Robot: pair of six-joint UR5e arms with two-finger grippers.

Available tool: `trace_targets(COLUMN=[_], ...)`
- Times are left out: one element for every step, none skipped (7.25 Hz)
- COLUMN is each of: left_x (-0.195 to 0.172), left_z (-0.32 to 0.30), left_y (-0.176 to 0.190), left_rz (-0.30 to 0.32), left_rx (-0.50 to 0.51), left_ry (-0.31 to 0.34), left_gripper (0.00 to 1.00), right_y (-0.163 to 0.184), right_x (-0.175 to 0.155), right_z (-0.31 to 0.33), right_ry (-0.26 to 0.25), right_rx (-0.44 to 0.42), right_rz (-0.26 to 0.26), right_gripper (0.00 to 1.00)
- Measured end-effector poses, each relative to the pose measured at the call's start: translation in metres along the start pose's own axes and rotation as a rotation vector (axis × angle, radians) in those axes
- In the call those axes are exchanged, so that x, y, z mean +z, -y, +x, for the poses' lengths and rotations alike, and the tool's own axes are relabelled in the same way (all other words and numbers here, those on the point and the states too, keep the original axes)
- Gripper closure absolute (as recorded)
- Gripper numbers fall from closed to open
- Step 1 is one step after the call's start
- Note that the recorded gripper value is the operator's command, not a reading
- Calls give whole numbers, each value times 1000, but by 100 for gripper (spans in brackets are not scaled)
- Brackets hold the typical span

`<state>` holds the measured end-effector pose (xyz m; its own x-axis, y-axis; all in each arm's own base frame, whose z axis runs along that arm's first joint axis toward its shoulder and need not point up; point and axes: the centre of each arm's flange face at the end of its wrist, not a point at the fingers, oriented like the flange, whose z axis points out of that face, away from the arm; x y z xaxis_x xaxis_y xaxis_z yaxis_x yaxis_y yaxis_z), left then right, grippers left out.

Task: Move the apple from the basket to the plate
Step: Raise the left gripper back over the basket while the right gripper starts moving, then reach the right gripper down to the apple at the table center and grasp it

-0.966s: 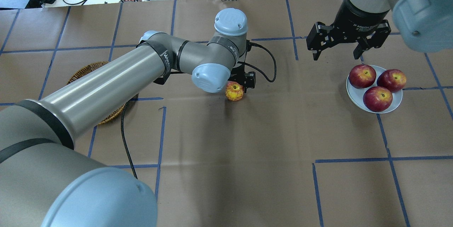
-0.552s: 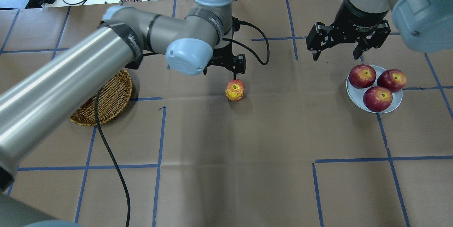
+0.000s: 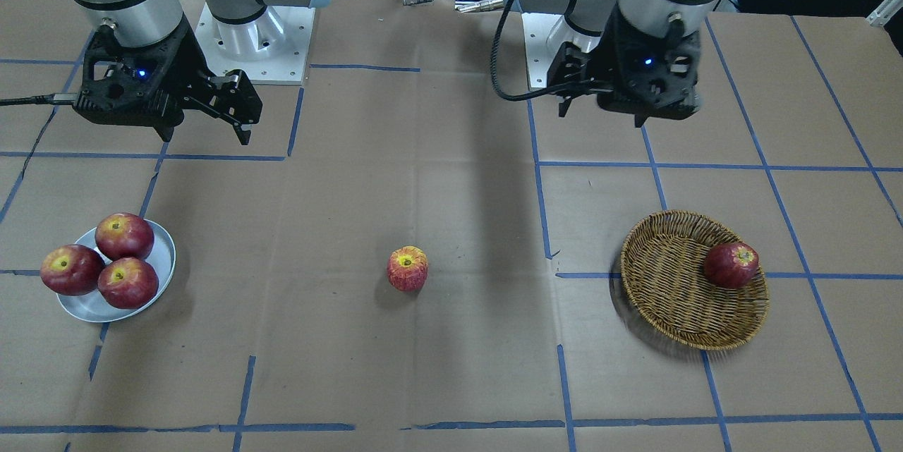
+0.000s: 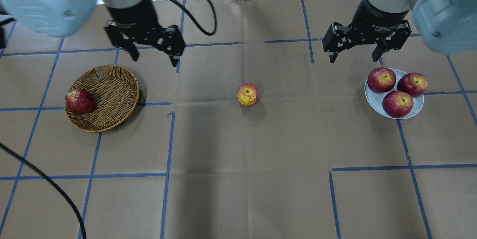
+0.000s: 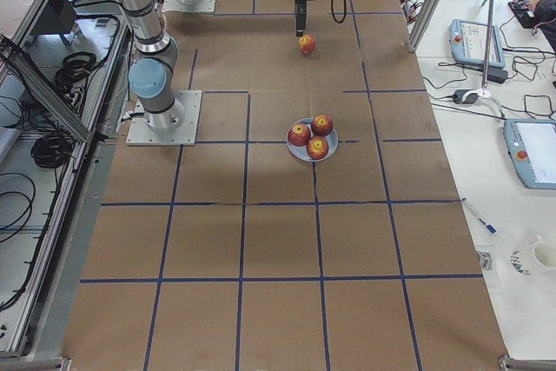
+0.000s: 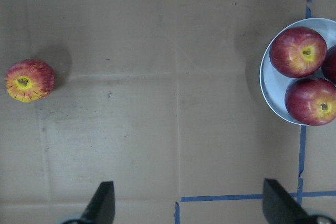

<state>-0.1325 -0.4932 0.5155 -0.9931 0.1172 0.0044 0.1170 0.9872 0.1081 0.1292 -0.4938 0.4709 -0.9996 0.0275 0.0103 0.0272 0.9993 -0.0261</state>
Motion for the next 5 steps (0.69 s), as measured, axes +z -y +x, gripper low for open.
trace_targets(left_x=[-9,-13,-15,-16,-17], left_z=[-16,-22,-22,-17,-11], left_y=[-11,-15,-17,-19,-21], left_rz=[-2,-1,-1,1,4], left_rx=[-31,-43,-44,-35,-23], left_ry=[-4,-6,-5,-3,0], left_gripper=[1,1,1,1,1], right_y=[0,0,1,3,6], right_x=[-2,-3,-1,5,16], right_z=[-3,-10,-24,-51,-87], right_ry=[4,11,17,21,25], right_rx=[7,8,9,16,16], right_rz=[5,7,11,20,29], right_gripper=[0,0,0,0,0])
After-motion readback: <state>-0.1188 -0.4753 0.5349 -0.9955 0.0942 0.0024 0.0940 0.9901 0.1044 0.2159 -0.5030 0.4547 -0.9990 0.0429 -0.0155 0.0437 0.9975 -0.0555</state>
